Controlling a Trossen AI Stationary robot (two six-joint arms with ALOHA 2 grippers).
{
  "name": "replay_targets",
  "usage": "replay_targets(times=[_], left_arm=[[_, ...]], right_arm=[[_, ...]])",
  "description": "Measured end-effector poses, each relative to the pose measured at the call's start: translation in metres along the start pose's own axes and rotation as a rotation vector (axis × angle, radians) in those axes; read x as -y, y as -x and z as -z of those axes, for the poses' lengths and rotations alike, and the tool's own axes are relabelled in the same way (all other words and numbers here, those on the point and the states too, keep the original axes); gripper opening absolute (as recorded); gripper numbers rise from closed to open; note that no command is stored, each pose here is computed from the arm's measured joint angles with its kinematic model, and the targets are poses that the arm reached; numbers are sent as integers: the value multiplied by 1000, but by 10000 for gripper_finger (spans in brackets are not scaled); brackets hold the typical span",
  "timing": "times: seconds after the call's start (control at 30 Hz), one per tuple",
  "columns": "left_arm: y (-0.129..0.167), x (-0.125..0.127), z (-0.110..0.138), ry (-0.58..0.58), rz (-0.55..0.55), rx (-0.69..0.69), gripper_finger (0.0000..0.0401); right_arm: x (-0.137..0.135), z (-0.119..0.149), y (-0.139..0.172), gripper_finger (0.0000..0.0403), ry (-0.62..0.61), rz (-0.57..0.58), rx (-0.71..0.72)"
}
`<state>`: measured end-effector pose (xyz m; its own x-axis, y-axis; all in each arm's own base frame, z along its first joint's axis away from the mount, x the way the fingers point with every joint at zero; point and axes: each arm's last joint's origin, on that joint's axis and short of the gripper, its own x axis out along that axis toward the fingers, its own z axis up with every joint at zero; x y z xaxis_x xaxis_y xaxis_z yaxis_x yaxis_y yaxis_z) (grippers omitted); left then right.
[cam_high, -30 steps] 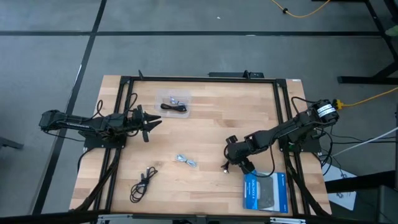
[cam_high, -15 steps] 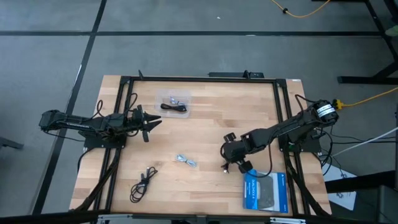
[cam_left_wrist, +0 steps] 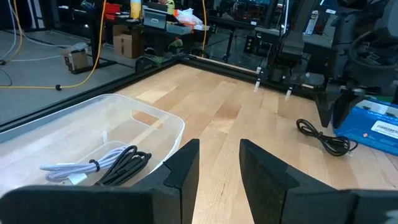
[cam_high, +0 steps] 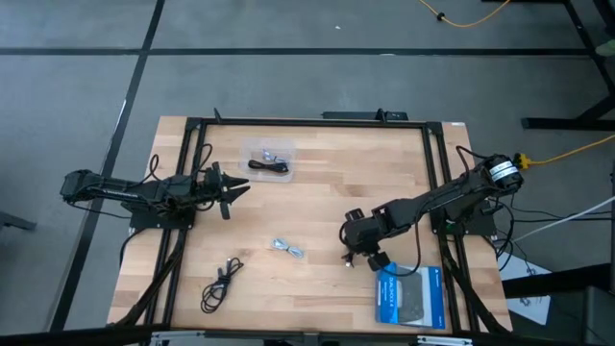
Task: Pick and place USB-C Cables
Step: Put the black charger cable into the transparent bin
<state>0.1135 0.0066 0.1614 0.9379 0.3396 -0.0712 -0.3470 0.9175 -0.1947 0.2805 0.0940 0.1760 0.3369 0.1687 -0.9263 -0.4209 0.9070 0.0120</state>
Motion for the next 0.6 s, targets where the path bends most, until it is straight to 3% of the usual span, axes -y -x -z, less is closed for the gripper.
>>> replay_targets(times=[0.27,0.6], left_arm=[[0,0,0,-1,-1,-2,108],[0,0,1,-5,-3,-13,108]], right_arm=[[1,-3,-10,193,5,0,4],[3,-5,-38,202,34,1,-62]])
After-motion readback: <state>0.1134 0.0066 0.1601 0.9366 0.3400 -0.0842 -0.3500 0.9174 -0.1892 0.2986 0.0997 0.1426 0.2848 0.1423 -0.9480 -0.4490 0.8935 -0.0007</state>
